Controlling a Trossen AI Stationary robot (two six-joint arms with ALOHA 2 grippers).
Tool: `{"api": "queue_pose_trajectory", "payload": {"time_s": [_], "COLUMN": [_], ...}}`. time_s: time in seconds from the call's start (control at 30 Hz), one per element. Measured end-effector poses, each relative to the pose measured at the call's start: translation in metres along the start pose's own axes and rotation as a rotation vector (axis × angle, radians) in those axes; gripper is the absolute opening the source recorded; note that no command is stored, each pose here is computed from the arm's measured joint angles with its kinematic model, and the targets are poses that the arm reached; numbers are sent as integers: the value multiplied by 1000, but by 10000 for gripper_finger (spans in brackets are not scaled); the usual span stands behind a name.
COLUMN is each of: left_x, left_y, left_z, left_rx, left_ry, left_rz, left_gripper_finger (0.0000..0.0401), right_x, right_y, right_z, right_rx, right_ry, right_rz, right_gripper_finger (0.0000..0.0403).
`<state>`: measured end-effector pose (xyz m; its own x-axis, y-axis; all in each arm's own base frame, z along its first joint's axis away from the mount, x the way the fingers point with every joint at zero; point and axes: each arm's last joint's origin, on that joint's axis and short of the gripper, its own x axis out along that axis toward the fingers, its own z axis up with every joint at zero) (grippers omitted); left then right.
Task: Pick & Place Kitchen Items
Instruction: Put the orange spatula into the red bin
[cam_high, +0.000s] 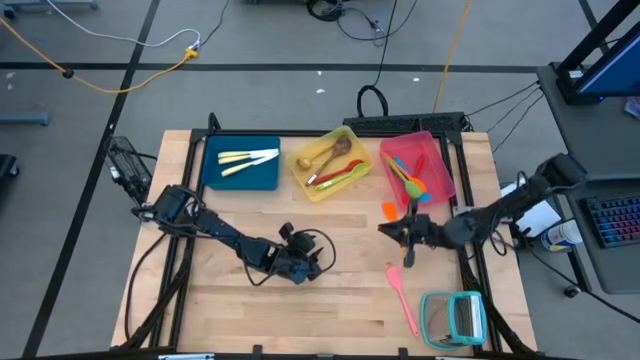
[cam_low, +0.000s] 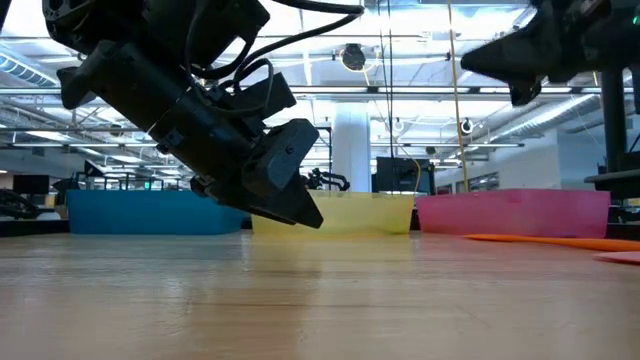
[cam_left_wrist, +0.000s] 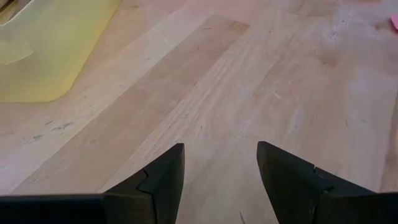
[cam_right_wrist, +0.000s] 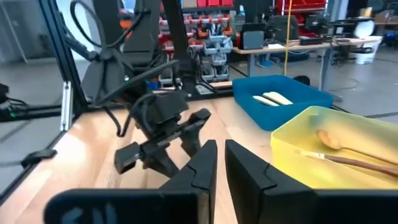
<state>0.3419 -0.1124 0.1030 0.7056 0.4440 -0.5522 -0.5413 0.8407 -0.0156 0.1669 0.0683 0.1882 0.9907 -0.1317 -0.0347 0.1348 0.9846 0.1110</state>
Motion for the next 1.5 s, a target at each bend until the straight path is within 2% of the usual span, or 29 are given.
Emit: {"api": "queue_pose_trajectory", "payload": {"time_s": [0.13,0.3,0.43,0.57,0.63,0.8,0.87,1.1,1.37,1.5], "left_x": [3,6,7,7,7,7,7,7,7,7], "left_y": [3,6,7,7,7,7,7,7,6,6], "left_z": [2,4,5,5,5,5,5,6,7,7], "left_rx": [-7,-17,-22,-21,-21,10,6,8,-5,-9], "left_ry": [0,-2,-4,-4,-4,-4,-4,-6,-13,-15], "left_rz": [10,20,22,22,22,23,23,21,14,12], "left_gripper_finger": [207,207,207,207,207,207,207,207,207,207], "right_x": [8,18,19,20,23,28,30,40,41,35], "right_y": [23,46,55,60,62,63,62,52,44,38], "right_z": [5,6,-2,-14,-20,-40,-46,-59,-58,-57], "right_rx": [-44,-88,-103,-148,-112,8,-4,-46,-48,-142], "right_ry": [39,66,105,171,190,264,268,206,181,181], "right_rz": [-29,1,32,130,131,83,44,-206,-328,-370], "right_gripper_finger": [23,24,24,24,24,24,26,58,103,104]}}
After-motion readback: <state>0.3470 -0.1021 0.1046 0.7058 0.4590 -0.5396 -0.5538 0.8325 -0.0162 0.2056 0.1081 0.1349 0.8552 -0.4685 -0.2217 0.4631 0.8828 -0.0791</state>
